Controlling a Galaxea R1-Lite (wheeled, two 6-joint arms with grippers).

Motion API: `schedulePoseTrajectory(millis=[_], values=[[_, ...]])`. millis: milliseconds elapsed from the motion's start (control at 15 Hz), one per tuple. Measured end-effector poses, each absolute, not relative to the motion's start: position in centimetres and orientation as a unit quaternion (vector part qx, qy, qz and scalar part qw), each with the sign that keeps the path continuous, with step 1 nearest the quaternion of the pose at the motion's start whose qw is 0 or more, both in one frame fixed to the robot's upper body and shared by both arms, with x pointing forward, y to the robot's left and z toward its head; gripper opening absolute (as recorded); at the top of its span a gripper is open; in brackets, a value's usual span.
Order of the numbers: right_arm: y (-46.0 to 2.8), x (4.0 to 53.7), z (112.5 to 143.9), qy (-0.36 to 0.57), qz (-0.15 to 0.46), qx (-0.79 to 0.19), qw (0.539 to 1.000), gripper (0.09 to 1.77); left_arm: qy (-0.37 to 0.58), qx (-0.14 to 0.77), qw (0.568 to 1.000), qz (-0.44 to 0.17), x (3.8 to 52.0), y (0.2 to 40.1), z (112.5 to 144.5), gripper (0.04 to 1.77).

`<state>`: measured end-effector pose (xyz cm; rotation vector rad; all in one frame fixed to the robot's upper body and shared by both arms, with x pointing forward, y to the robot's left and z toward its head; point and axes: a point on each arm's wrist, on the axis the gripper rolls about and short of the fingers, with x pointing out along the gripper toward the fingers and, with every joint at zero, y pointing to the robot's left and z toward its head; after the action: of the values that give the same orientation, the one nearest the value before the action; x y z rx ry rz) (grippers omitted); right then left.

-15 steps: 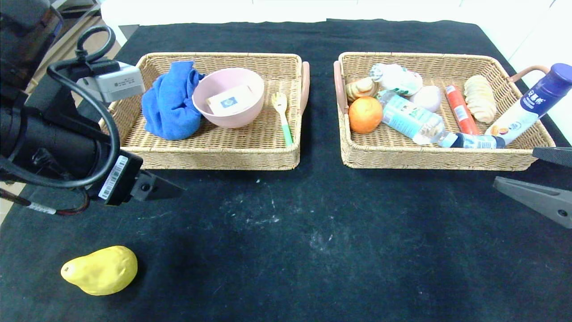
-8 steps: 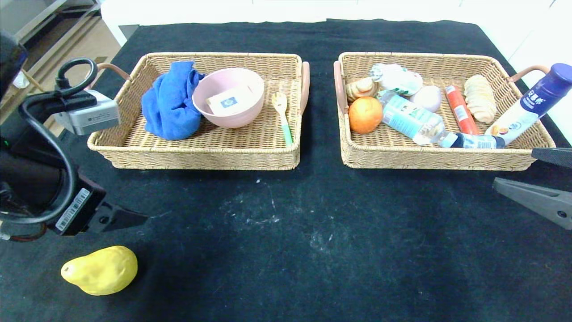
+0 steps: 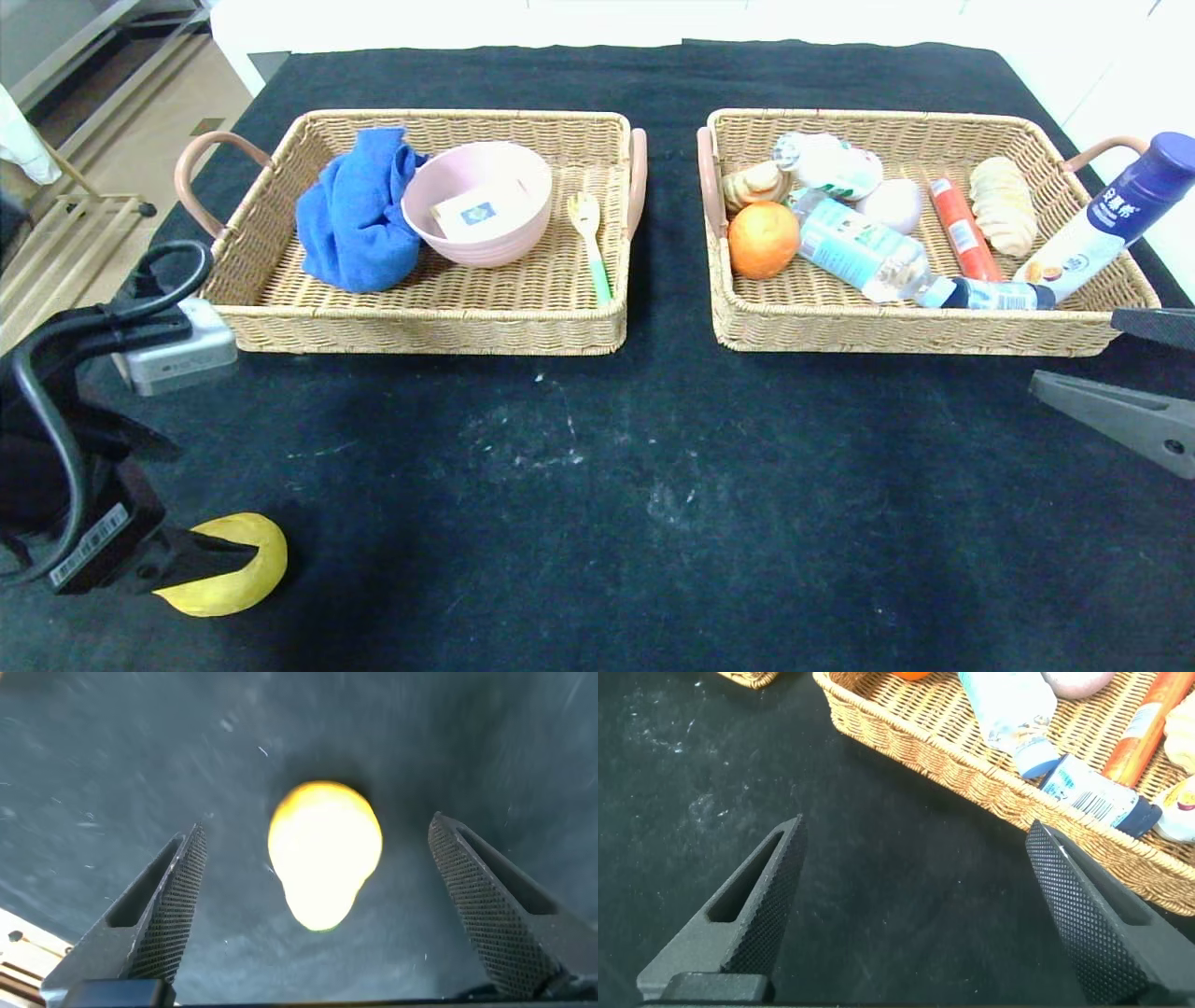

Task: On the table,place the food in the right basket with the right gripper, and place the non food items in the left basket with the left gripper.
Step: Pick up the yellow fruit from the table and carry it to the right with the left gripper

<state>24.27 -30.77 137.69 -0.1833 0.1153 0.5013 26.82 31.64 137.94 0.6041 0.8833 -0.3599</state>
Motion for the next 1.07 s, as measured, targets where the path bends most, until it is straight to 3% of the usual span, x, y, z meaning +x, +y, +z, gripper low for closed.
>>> schedulePoseTrajectory(millis=[467,1067], values=[[-30.8,24.3,137.7,0.056,0.247,-0.091,0.963,1.71,0.450,0.310,0.815,-0.194,25.2,31.8,135.4,1.72],[-30.8,24.3,137.7,0.057,0.247,-0.090,0.963,1.71,0.449,0.319,0.817,-0.171,25.9,31.9,132.9,1.72]])
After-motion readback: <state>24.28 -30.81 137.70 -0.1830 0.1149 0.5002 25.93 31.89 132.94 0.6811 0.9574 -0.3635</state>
